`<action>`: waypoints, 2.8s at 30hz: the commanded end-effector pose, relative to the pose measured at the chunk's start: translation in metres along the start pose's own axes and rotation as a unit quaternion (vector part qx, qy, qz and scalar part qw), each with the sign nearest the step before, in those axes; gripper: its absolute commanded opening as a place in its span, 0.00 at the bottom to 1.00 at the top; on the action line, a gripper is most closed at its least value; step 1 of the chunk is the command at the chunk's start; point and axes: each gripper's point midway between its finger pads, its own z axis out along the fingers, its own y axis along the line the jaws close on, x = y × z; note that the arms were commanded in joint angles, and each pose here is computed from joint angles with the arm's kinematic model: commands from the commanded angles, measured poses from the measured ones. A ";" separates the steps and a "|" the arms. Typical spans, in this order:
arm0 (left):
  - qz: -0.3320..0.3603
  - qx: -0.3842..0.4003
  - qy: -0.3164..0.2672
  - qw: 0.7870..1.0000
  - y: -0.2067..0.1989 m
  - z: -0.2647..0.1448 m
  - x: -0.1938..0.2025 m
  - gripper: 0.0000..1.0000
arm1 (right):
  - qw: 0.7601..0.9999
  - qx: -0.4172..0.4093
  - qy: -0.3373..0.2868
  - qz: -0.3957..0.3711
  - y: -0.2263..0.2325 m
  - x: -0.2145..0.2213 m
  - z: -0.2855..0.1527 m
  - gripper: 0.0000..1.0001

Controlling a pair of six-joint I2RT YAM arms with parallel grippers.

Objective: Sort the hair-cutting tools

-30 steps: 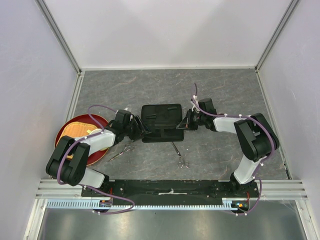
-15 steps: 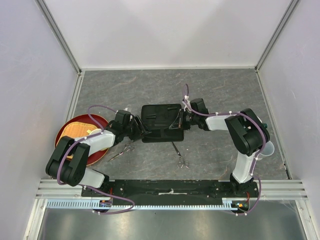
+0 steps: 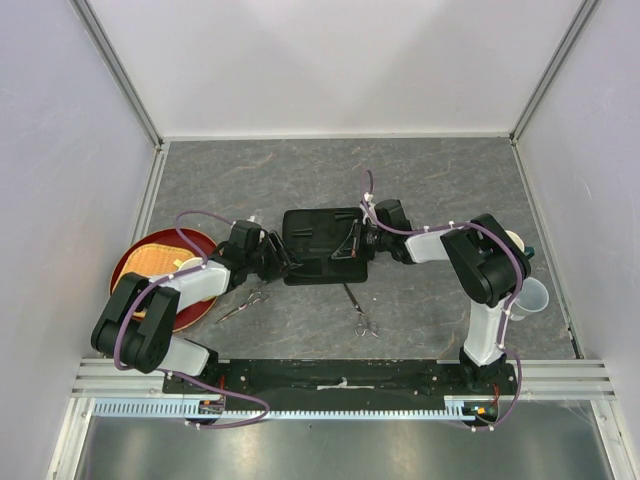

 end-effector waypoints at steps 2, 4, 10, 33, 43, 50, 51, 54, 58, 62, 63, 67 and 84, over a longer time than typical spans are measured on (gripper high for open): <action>0.019 -0.006 0.009 1.000 0.009 0.002 0.009 0.64 | 0.997 0.070 0.028 0.016 -0.032 0.029 0.011 0.02; 0.019 -0.006 0.007 1.000 0.010 0.002 0.009 0.64 | 0.996 0.083 0.025 0.013 -0.035 0.029 0.008 0.12; 0.018 -0.014 0.002 1.000 0.012 -0.001 0.008 0.64 | 0.989 0.144 0.017 0.004 -0.050 0.028 -0.008 0.60; 0.030 -0.029 -0.028 0.999 0.010 -0.024 -0.002 0.66 | 0.968 0.234 -0.061 -0.071 -0.022 -0.024 -0.072 0.63; 0.037 -0.020 -0.037 0.998 0.004 -0.030 -0.005 0.49 | 0.957 0.260 -0.081 -0.103 -0.016 -0.027 -0.103 0.54; 0.058 0.010 -0.051 0.997 -0.014 -0.044 -0.013 0.45 | 0.957 0.257 -0.059 -0.122 -0.011 -0.002 -0.112 0.53; 0.061 0.013 -0.052 0.997 -0.016 -0.045 -0.014 0.45 | 0.956 0.254 -0.058 -0.134 -0.007 0.000 -0.116 0.53; 0.072 0.018 -0.058 0.996 -0.022 -0.054 -0.017 0.46 | 0.947 0.274 -0.029 -0.164 -0.010 0.022 -0.127 0.53; 0.085 0.024 -0.066 0.994 -0.031 -0.065 -0.022 0.51 | 0.934 0.277 0.017 -0.224 -0.006 0.059 -0.129 0.53; 0.095 0.032 -0.084 0.991 -0.042 -0.078 -0.031 0.56 | 0.925 0.264 0.053 -0.268 -0.001 0.087 -0.123 0.56; 0.101 0.039 -0.093 0.990 -0.048 -0.085 -0.034 0.58 | 0.923 0.262 0.062 -0.274 -0.001 0.092 -0.120 0.57; 0.113 0.040 -0.113 0.986 -0.055 -0.101 -0.042 0.66 | 0.917 0.261 0.092 -0.289 0.001 0.114 -0.107 0.58; 0.118 0.040 -0.182 0.975 -0.064 -0.154 -0.057 0.72 | 0.877 0.316 0.156 -0.325 -0.020 0.135 -0.082 0.42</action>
